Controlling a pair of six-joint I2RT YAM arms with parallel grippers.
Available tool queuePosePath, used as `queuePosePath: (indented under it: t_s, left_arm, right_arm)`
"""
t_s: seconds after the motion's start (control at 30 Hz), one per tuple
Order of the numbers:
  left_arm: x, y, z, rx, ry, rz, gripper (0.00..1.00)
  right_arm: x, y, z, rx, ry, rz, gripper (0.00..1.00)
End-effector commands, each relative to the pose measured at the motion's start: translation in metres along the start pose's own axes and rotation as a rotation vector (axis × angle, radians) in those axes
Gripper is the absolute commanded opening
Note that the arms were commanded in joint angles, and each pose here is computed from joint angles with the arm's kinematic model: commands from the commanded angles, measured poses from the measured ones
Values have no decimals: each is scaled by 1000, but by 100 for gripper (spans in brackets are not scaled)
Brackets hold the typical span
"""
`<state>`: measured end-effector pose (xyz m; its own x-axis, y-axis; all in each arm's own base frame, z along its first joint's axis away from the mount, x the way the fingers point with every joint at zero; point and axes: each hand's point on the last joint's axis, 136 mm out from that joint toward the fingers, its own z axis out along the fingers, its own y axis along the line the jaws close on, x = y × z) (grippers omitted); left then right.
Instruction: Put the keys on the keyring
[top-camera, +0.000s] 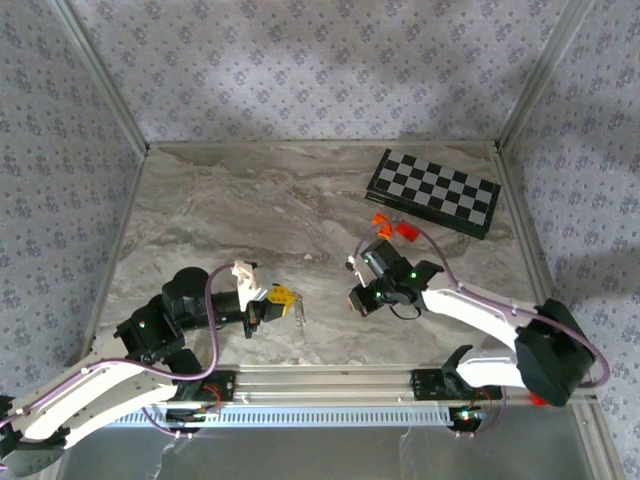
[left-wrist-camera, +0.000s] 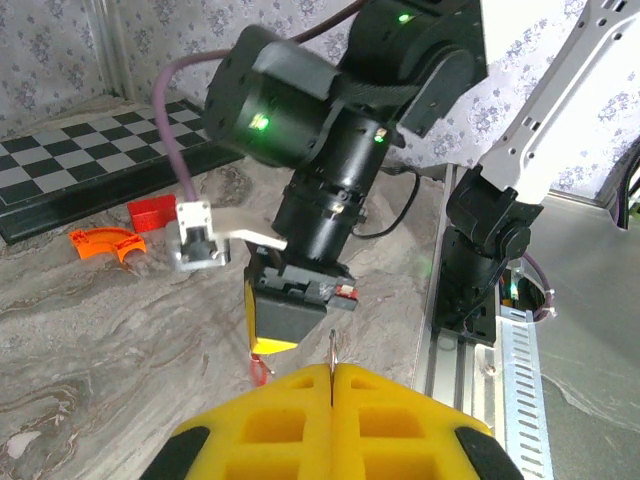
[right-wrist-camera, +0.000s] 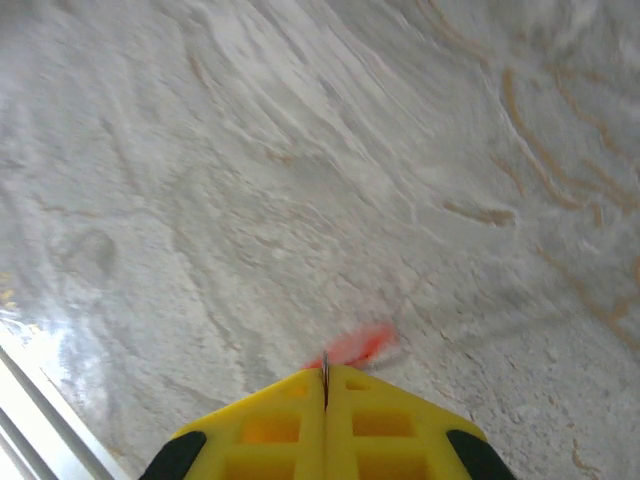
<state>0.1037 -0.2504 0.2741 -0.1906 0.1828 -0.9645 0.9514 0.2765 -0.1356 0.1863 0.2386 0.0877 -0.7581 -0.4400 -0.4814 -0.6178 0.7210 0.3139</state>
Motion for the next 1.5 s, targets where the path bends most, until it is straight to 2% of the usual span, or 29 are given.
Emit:
queuePosePath:
  t_s: [0.0,0.1,0.33,0.53,0.67,0.87,1.47]
  left_arm:
    - [-25,-9,-6,34,-72,17,0]
    - [-28,-11,-6,46,-75,23,0]
    - [-34,-23,-9,107,-74,58,0]
    - [-45,-33,-9,164,-86,86,0]
    - [-51,-38,-7,198,-97,99,0]
    - [-55,-38,-3,208,-104,112,0]
    - [-58,-24,18,171,-131,91,0]
  right_arm:
    - [-18,16,-19,-32,-138,-101,0]
    - [-32,37,-43,-99,-273,-183,0]
    - [-53,98,-118,-361,-639,-366,0]
    - [-71,130,-169,-502,-830,-449,0]
    - [-74,143,-184,-542,-849,-498,0]
    - [-75,150,-195,-526,-857,-545,0]
    - [-71,156,-197,-496,-841,-586,0]
